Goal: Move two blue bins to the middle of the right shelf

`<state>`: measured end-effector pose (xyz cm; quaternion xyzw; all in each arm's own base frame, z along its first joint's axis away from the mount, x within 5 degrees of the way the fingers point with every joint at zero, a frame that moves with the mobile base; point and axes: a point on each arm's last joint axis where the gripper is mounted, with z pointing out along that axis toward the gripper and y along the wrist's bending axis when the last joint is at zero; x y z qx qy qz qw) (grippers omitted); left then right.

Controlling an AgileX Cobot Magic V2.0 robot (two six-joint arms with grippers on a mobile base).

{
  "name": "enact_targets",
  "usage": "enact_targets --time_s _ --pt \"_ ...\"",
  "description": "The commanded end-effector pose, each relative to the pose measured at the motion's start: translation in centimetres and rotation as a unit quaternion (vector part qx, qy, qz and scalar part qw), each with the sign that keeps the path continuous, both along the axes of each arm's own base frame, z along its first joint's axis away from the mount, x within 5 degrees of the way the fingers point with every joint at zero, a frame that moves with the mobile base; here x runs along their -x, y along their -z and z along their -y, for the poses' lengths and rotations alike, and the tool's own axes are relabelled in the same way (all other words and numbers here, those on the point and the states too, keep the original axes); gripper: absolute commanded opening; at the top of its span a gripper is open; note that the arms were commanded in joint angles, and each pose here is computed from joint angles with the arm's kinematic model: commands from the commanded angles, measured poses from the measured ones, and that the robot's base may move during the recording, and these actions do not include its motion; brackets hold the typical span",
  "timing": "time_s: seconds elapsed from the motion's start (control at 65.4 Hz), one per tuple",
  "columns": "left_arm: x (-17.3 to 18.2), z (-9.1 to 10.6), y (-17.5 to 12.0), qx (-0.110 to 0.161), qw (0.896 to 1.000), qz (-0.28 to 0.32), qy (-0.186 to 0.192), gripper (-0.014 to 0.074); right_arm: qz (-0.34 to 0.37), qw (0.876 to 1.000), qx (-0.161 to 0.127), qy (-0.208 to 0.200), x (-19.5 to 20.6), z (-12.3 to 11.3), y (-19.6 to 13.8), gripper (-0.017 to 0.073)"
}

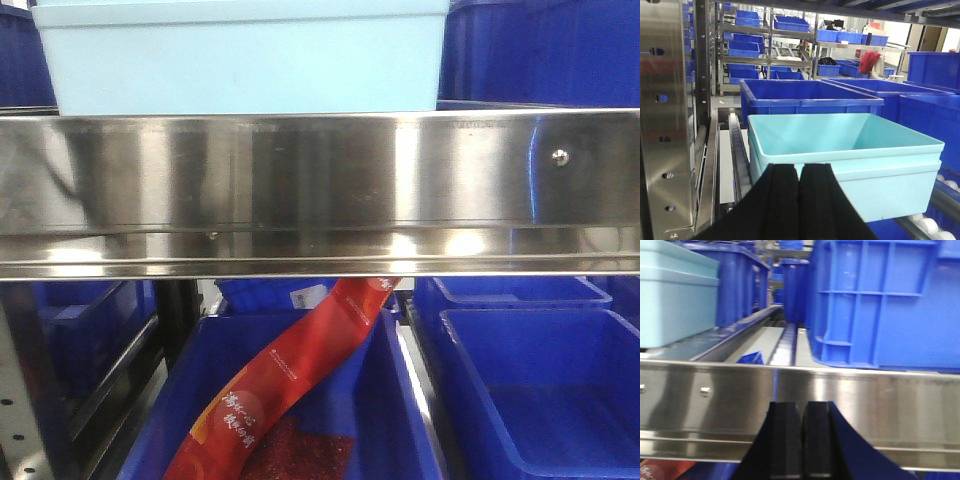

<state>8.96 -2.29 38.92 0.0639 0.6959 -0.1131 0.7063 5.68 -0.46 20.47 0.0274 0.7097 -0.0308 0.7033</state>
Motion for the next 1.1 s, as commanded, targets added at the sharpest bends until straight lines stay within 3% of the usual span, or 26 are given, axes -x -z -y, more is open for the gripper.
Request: enact_targets --time_s 0.0,0.765,0.918,1.086 --pt "0.1 0.0 -0.2 0.004 1.0 0.012 0.003 -0.0111 0.006 1.0 -0.004 0.003 0.1 0.0 -0.1 -0.0165" --pt "0.1 0.0 -0.2 0.003 1.0 0.012 0.003 -0.0111 0.008 1.0 -0.004 0.003 0.1 0.0 -0.1 -0.0165" --pt "-0.4 -0.3 0.9 -0.06 0.998 0.023 -0.024 -0.0111 0.008 1.0 -0.004 0.003 0.1 0.0 -0.1 -0.0165" --pt "-0.4 -0.9 5.1 -0.059 0.996 0.048 -0.054 -0.0111 0.008 1.0 -0.004 0.003 0.1 0.0 -0.1 -0.0165"
